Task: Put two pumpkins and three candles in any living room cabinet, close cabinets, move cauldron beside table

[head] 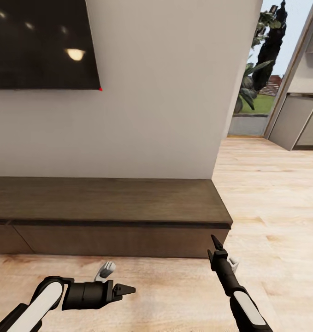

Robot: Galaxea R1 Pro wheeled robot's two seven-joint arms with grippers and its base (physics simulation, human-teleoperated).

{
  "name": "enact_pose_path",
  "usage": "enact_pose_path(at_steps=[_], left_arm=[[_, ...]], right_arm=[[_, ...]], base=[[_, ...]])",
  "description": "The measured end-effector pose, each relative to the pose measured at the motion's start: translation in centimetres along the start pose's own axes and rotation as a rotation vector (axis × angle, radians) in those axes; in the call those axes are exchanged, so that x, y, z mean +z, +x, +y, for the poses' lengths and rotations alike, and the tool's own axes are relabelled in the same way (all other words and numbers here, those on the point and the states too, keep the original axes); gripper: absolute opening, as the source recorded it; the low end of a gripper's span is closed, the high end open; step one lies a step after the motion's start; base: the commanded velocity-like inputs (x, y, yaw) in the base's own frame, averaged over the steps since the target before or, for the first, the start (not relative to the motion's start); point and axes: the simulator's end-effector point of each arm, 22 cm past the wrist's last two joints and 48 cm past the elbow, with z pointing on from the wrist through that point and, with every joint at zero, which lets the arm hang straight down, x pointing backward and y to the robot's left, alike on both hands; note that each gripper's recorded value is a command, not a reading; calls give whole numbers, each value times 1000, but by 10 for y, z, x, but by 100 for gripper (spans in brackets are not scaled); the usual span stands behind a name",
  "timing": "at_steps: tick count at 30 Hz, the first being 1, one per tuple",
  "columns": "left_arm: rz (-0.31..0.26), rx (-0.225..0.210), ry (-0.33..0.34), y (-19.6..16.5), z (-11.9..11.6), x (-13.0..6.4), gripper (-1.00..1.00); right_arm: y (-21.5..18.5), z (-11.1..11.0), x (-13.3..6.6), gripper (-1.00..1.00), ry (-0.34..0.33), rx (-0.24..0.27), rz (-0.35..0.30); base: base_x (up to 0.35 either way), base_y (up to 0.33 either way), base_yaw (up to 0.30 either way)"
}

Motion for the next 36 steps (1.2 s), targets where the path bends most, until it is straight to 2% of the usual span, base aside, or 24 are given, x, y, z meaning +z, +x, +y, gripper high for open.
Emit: enact_pose_path(at_steps=[9,13,17,25,36], left_arm=[[14,-21,-1,3,8,5,100],[17,-25,-1,4,9,6,100],[25,-38,-3,6,14,9,100],[25,-38,-3,6,14,9,100],[25,-38,-3,6,14,9,100]], right_arm=[[-1,-13,-1,100,20,-2,-2],[-1,-9,-1,100,-5,-1,-2],[-1,-16,-1,100,-2,4,-5],[-2,-15,-1,100,-5,6,-6],[-1,-15,-1,100,-5,3,-4]], base=[[0,0,0],[0,0,0],[0,0,0],[4,0,0],[127,0,0]])
